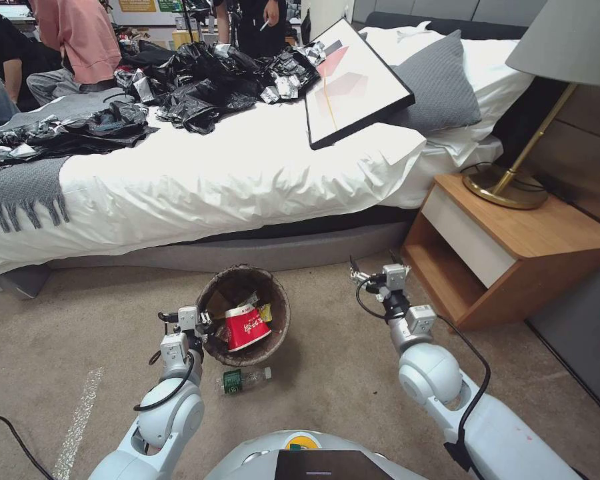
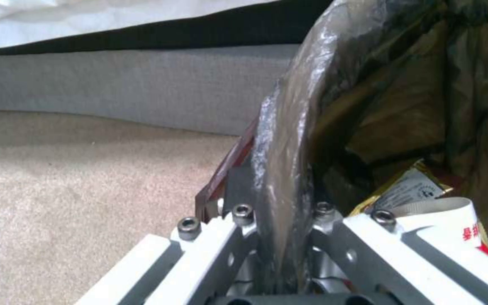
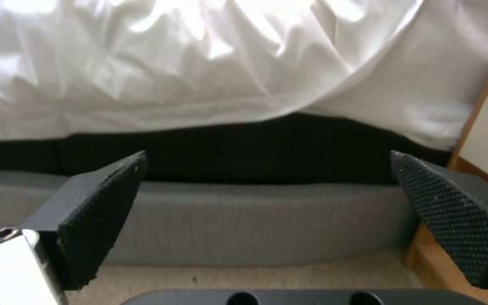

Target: Pick up the trash bin, then pick up the garbage from the floor and place it into the trash bin.

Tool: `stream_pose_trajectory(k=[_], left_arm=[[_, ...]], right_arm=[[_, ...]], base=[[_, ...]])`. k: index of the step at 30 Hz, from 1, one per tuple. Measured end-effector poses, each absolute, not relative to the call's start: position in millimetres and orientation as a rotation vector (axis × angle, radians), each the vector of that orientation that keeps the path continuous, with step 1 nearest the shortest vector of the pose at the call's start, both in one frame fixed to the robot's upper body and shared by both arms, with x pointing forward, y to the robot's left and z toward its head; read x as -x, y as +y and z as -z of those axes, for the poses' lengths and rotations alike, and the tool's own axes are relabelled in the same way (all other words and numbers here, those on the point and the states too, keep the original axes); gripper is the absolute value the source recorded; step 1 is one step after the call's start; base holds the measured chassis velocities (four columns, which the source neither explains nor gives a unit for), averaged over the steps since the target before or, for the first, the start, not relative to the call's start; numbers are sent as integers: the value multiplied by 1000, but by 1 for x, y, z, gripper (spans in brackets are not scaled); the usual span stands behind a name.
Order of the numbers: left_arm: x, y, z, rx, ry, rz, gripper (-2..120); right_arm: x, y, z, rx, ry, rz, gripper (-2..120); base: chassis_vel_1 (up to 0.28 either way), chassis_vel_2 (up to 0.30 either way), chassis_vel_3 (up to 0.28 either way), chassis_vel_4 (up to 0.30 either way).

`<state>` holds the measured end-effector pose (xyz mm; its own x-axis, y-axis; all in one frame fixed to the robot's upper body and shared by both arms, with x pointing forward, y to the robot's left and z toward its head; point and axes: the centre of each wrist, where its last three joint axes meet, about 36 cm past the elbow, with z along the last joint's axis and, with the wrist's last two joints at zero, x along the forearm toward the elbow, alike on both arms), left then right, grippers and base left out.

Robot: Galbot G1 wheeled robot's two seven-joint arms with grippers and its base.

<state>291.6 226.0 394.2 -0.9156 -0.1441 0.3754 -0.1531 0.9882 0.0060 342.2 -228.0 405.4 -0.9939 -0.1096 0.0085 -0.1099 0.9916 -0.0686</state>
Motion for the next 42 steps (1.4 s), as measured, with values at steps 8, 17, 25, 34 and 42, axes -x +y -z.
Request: stream_pose_trajectory(k=[8,17,25,34,42], left_arm=[[-291,225,-395,-231,-2741,-59,0],[-290,223,-396,-230,-2737,-75,0],[-288,223,-398,-228,-2736,-79,0],[-286,223,-399,-228,-2736,-81,0],[-285,222,-400,-229,-2737,-84,0]], right_arm=[[-337,-225,-396,-163,-3117,-118,100],[-336,-222,-396,-172,-3118,-117,100],[-337,-220,-395,-177,-3117,-117,100],[-338,-219,-396,-177,-3119,-116,100],[-339,-218,-396,-172,-3120,-116,100]], base=[[0,0,0,0],[0,0,0,0],[0,0,0,0],[66,60,67,63],[81,79,72,74]])
